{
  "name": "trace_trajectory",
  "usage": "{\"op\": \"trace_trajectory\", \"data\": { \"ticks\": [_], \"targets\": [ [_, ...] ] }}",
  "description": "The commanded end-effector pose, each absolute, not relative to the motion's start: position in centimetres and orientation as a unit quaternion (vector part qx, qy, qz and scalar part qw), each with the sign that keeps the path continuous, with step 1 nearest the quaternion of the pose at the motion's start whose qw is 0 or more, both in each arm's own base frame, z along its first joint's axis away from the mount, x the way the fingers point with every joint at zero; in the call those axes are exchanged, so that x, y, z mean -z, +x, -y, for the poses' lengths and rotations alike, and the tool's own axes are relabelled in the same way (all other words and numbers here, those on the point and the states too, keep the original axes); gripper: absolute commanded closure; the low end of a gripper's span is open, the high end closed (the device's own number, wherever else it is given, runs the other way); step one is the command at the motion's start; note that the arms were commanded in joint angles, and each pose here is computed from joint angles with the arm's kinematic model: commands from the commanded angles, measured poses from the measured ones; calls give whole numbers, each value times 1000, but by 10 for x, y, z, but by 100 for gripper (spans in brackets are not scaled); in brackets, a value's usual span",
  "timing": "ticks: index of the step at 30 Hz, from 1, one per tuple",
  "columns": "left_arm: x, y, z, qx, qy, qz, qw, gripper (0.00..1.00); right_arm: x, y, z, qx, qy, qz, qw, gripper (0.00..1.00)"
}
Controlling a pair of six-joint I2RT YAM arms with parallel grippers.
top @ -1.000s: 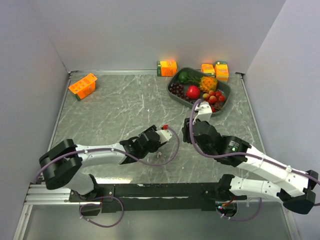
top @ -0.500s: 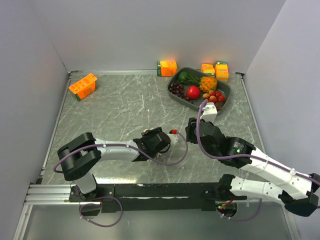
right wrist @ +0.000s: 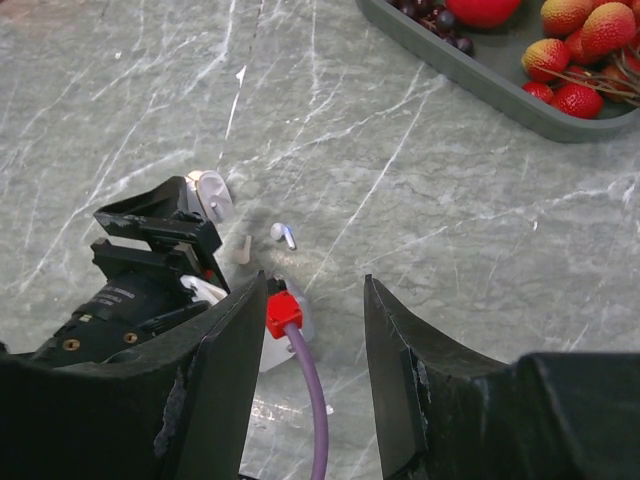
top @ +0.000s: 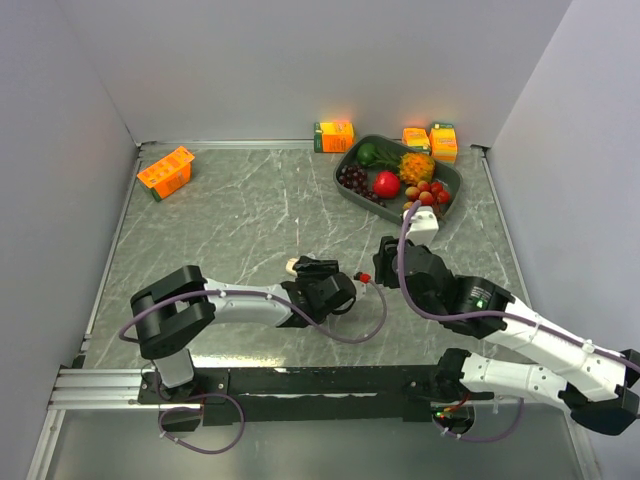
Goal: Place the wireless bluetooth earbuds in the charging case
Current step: Adjust the charging case.
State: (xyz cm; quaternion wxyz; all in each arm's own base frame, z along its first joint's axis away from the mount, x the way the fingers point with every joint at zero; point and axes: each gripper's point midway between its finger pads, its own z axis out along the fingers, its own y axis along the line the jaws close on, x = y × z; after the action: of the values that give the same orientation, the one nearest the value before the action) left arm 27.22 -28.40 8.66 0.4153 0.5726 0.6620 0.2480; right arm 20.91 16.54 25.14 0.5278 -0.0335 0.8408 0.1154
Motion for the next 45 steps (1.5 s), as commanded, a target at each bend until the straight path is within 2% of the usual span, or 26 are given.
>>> {"op": "trace_trajectory", "data": {
  "ticks": [1, 8, 19, 21, 23, 24, 25, 26, 27, 28, 29, 30, 31, 33, 34, 35, 36, 37, 39, 40, 41, 42, 43, 44, 45],
  "targets": [
    [-101, 277, 279, -315, 590, -624, 404, 99, -258, 209, -155, -118, -12, -834, 539, 49],
    [-121, 281, 282, -342, 594, -605, 406, 99, -259, 208, -155, -125, -10, -832, 541, 49],
    [-115, 270, 286, -379, 657, -537, 369, 99, -253, 207, -154, -128, -4, -833, 538, 49],
    [-132, 269, 289, -396, 642, -531, 386, 99, -256, 206, -153, -131, -1, -832, 540, 49],
    [-130, 272, 291, -368, 647, -546, 384, 99, -256, 206, -153, -132, -1, -830, 542, 49],
    [-136, 276, 286, -402, 649, -528, 373, 99, -257, 207, -153, -132, -2, -830, 542, 49],
    [-145, 276, 290, -405, 628, -531, 400, 99, -259, 207, -153, -133, 0, -829, 543, 49],
    [-133, 271, 301, -349, 657, -537, 398, 99, -258, 207, -153, -131, -1, -831, 541, 49],
    [-134, 274, 300, -334, 636, -570, 399, 99, -258, 207, -153, -133, 3, -831, 540, 49],
    [-139, 277, 287, -380, 623, -562, 388, 99, -257, 206, -154, -134, 1, -831, 539, 49],
    [-159, 280, 291, -382, 593, -565, 428, 99, -258, 207, -153, -134, 1, -831, 540, 49],
    [-140, 272, 307, -299, 623, -579, 433, 99, -256, 206, -154, -136, 4, -832, 538, 49],
    [-141, 280, 298, -309, 611, -591, 426, 99, -255, 206, -154, -136, 6, -832, 538, 49],
    [-166, 282, 298, -348, 571, -583, 461, 99, -256, 205, -154, -138, 0, -831, 539, 49],
    [-165, 280, 310, -282, 582, -597, 475, 99, -254, 205, -152, -134, 3, -832, 538, 49],
    [-151, 282, 307, -271, 593, -606, 455, 99, -254, 206, -154, -137, 5, -832, 538, 49],
    [-151, 288, 292, -339, 584, -595, 435, 99, -255, 207, -155, -136, -1, -830, 541, 49],
    [-156, 287, 287, -364, 571, -592, 437, 99, -259, 207, -158, -143, -4, -828, 542, 49],
    [-137, 280, 302, -261, 598, -619, 436, 99, -258, 208, -157, -137, -1, -831, 539, 49],
    [-162, 280, 285, -358, 549, -604, 453, 99, -259, 208, -158, -137, -2, -830, 541, 49],
    [-171, 278, 295, -356, 549, -587, 477, 99, -259, 209, -158, -133, -4, -830, 542, 49],
    [-187, 270, 319, -251, 544, -599, 531, 99, -259, 208, -157, -135, 0, -829, 542, 49],
    [-154, 274, 306, -220, 600, -617, 459, 99, -257, 209, -158, -137, 0, -830, 541, 49],
    [-143, 288, 277, -346, 562, -625, 418, 99, -258, 208, -160, -142, -2, -829, 541, 49],
    [-153, 290, 271, -390, 544, -614, 419, 99, -263, 209, -162, -146, -6, -825, 546, 49]
  ]
}}
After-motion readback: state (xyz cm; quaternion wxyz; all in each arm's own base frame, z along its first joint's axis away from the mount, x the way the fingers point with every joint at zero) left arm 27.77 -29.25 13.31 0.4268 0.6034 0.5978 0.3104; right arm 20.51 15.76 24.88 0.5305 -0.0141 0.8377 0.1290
